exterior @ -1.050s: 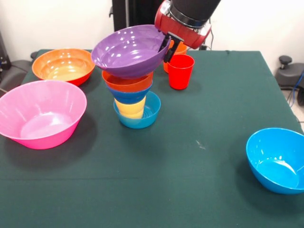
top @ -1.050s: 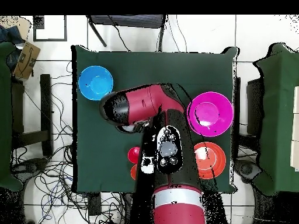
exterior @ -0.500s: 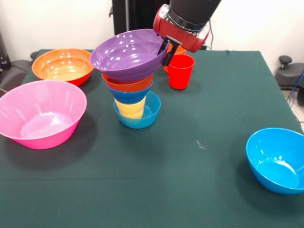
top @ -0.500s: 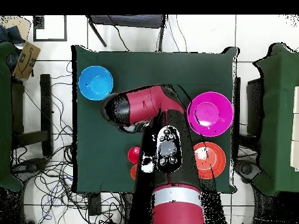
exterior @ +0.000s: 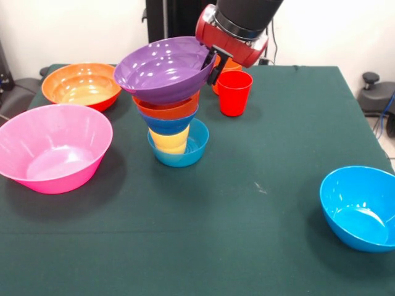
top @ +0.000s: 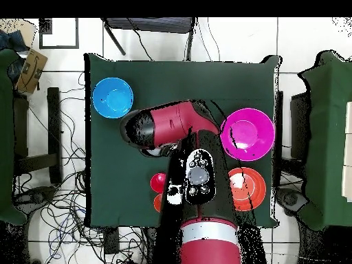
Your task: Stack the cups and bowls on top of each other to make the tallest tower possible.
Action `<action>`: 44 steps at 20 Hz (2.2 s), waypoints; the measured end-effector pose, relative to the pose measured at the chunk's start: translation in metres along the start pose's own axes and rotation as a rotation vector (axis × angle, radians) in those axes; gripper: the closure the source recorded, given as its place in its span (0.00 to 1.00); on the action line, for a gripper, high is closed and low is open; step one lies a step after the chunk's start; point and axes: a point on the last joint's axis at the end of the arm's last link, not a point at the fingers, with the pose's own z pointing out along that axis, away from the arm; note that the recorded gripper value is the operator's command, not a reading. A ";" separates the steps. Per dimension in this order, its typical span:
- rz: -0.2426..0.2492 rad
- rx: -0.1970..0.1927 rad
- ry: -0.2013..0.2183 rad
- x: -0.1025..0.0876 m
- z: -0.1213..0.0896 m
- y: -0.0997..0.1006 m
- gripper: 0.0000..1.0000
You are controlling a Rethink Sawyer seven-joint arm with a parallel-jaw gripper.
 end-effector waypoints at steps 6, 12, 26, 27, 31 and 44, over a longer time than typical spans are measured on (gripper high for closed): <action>0.000 0.000 -0.001 0.000 0.000 0.000 1.00; -0.002 -0.013 -0.017 0.000 0.002 0.002 1.00; -0.009 -0.042 -0.052 0.004 0.007 0.004 1.00; -0.009 -0.041 -0.051 0.004 0.007 0.004 1.00; -0.011 -0.039 -0.046 0.007 0.009 0.003 0.00; -0.017 -0.033 -0.027 0.016 0.016 0.002 0.00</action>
